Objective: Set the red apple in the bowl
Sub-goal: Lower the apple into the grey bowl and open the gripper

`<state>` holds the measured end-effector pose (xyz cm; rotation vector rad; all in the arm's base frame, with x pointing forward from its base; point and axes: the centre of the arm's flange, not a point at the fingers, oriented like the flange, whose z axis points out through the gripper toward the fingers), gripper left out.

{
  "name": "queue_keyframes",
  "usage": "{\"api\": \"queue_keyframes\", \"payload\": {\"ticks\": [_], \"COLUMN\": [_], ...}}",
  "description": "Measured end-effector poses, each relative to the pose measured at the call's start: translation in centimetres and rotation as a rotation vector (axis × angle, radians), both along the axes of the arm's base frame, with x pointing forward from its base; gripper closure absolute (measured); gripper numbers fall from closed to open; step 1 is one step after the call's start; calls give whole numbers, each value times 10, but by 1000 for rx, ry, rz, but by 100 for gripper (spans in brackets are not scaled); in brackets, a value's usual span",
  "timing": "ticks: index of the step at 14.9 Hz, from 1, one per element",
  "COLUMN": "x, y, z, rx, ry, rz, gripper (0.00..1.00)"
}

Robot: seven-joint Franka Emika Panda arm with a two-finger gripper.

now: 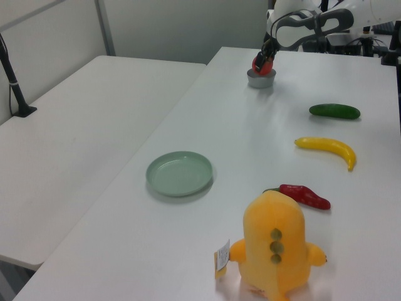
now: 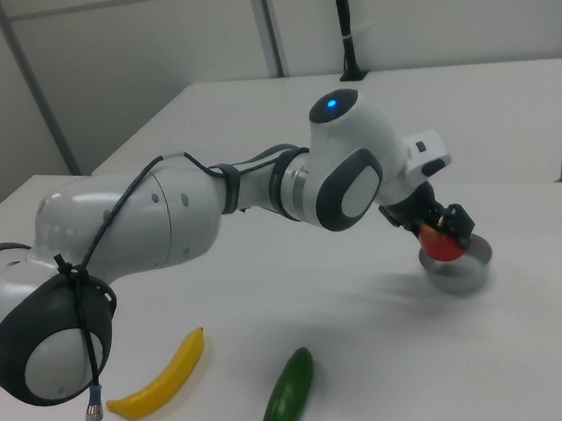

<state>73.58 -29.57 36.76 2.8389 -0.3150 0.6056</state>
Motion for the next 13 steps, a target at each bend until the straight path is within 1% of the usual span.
{"api": "queue_keyframes", "payload": {"ticks": [8,11,13], "x": [0,3,4], "y": [-3,-4,-4], "z": [-17,-21,-27], "rx": [-1,-19,-21], "ry": [20,-28,-32], "rz": [0,9,11], "gripper": [15,15,15]}}
